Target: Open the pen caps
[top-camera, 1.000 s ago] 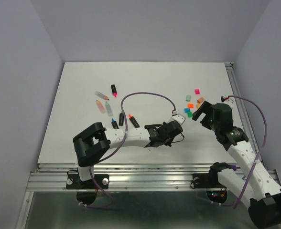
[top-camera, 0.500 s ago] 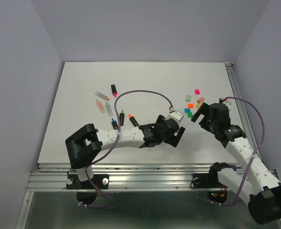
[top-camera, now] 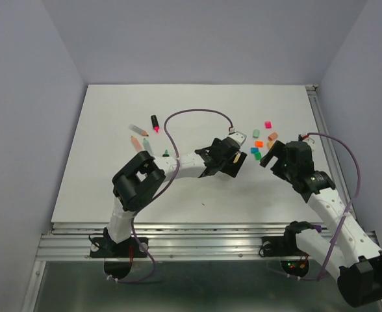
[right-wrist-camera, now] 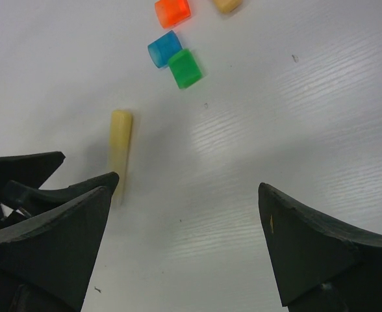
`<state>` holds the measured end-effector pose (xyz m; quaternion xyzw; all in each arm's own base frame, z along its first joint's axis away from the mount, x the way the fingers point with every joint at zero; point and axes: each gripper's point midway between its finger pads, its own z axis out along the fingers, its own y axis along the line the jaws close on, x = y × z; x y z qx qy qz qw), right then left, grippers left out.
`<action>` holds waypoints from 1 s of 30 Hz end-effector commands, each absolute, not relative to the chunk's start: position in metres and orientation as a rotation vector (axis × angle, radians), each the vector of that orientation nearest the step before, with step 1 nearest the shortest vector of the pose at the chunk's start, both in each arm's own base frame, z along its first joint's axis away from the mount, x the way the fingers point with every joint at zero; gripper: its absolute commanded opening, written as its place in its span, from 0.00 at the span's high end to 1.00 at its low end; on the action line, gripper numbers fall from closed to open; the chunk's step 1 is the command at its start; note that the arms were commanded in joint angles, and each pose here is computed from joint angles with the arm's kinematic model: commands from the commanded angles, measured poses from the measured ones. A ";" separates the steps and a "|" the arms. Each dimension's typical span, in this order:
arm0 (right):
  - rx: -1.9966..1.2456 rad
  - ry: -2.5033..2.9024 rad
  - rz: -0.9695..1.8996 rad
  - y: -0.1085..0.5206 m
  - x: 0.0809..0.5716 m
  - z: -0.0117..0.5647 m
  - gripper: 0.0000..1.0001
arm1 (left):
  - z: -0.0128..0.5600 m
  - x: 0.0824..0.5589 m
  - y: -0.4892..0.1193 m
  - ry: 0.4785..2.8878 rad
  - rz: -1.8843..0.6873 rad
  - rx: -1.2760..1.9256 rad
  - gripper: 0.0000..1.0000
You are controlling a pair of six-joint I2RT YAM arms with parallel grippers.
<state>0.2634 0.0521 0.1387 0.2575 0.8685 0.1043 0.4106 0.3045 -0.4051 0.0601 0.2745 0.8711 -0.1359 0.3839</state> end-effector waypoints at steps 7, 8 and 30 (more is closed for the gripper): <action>0.630 2.146 0.242 0.049 0.271 0.153 0.00 | 0.056 0.301 -0.437 2.189 -0.540 0.856 0.15; 0.628 2.147 0.243 0.049 0.271 0.153 0.00 | 0.052 0.302 -0.437 2.196 -0.535 0.857 0.18; 0.538 2.136 0.343 0.063 0.269 0.158 0.00 | 0.109 0.272 -0.418 2.115 -0.545 0.667 1.00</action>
